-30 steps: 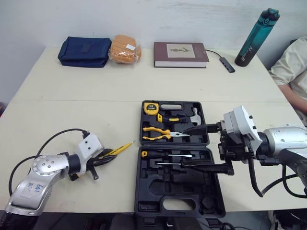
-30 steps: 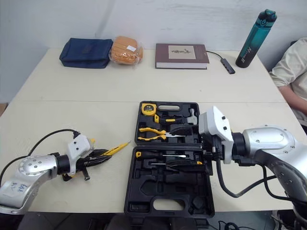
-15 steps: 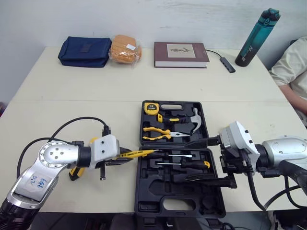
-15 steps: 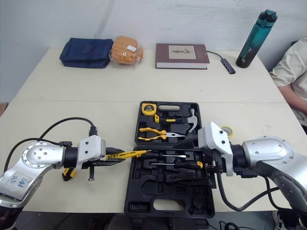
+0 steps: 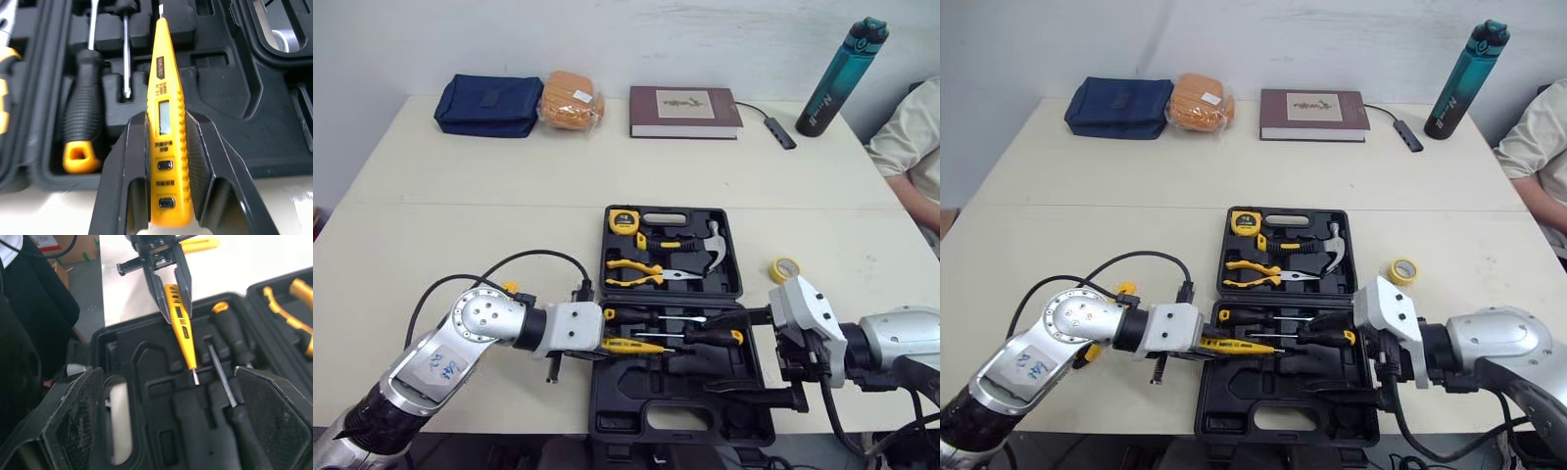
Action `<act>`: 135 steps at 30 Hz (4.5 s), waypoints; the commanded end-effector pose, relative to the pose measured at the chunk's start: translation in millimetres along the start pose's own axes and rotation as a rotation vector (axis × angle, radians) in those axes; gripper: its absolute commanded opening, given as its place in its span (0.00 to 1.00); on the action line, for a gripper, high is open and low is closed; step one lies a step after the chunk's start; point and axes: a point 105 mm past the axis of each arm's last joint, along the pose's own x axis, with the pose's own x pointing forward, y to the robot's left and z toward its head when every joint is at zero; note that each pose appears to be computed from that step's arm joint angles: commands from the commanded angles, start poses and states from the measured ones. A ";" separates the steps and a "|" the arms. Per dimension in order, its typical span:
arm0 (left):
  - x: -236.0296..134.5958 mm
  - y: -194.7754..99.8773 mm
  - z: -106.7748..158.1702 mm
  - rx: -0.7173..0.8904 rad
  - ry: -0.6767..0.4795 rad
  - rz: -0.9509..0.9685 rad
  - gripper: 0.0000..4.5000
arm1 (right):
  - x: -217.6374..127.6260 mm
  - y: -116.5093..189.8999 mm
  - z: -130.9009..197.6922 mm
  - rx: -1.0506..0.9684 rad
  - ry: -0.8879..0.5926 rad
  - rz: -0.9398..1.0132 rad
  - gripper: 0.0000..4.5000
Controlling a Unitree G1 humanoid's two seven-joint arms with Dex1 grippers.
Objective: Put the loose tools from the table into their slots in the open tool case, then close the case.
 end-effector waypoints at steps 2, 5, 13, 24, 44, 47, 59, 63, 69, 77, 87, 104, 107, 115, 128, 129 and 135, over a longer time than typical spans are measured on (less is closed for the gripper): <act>9.6 3.0 6.9 0.033 0.016 0.024 0.07 | -4.3 1.9 3.0 -0.028 0.006 -0.013 1.00; 14.5 4.2 9.1 0.044 0.017 0.026 0.07 | -5.0 1.4 -0.7 -0.017 0.013 -0.018 1.00; 26.8 7.4 14.3 0.065 0.018 0.021 0.07 | -5.5 -0.9 -5.5 -0.005 0.022 -0.032 1.00; 32.4 6.4 15.5 0.048 0.015 -0.005 0.07 | -6.0 -2.2 -7.4 0.008 0.016 -0.051 1.00; -2.5 0.8 30.1 0.053 -0.232 -0.124 0.87 | -7.1 -12.4 -16.5 -0.020 0.029 -0.120 1.00; 3.4 2.8 26.0 0.063 -0.279 -0.120 0.61 | -5.5 -13.3 -16.7 -0.024 0.023 -0.126 1.00; 24.7 6.6 14.7 0.101 -0.321 -0.093 0.00 | -4.3 -18.6 -18.7 -0.041 0.023 -0.156 1.00; 31.7 10.3 5.7 0.098 -0.290 -0.075 0.00 | -3.7 -18.3 -19.5 -0.038 0.022 -0.157 1.00; 36.9 14.2 -2.4 0.085 -0.265 -0.045 0.00 | -3.1 -18.0 -19.4 -0.034 0.019 -0.157 1.00; 41.0 10.4 -9.4 0.062 -0.228 -0.064 0.00 | -2.6 -17.3 -20.4 -0.029 0.020 -0.151 1.00; 50.3 -1.5 -46.1 -0.012 0.030 -0.088 0.00 | -0.8 -15.4 -19.2 -0.025 0.010 -0.150 1.00; 43.9 -3.9 -63.7 -0.125 0.148 -0.100 0.00 | -0.6 -17.4 -19.0 -0.028 0.002 -0.167 1.00; 46.8 -2.3 -56.1 -0.117 0.105 -0.095 0.00 | -1.3 -18.3 -18.7 -0.030 0.002 -0.169 1.00; 45.2 12.2 -7.4 -0.073 -0.167 -0.056 0.00 | -2.6 -19.2 -18.1 -0.031 0.003 -0.175 1.00; 50.6 7.9 -13.8 -0.061 -0.119 -0.107 0.00 | -1.9 -18.6 -18.6 -0.032 0.004 -0.181 1.00; 50.0 5.9 -20.5 -0.068 -0.082 -0.115 0.00 | -2.0 -18.9 -18.7 -0.032 0.005 -0.181 1.00; 40.7 -2.7 -55.7 -0.058 0.108 -0.144 0.00 | -1.8 -19.3 -18.8 -0.032 0.004 -0.183 1.00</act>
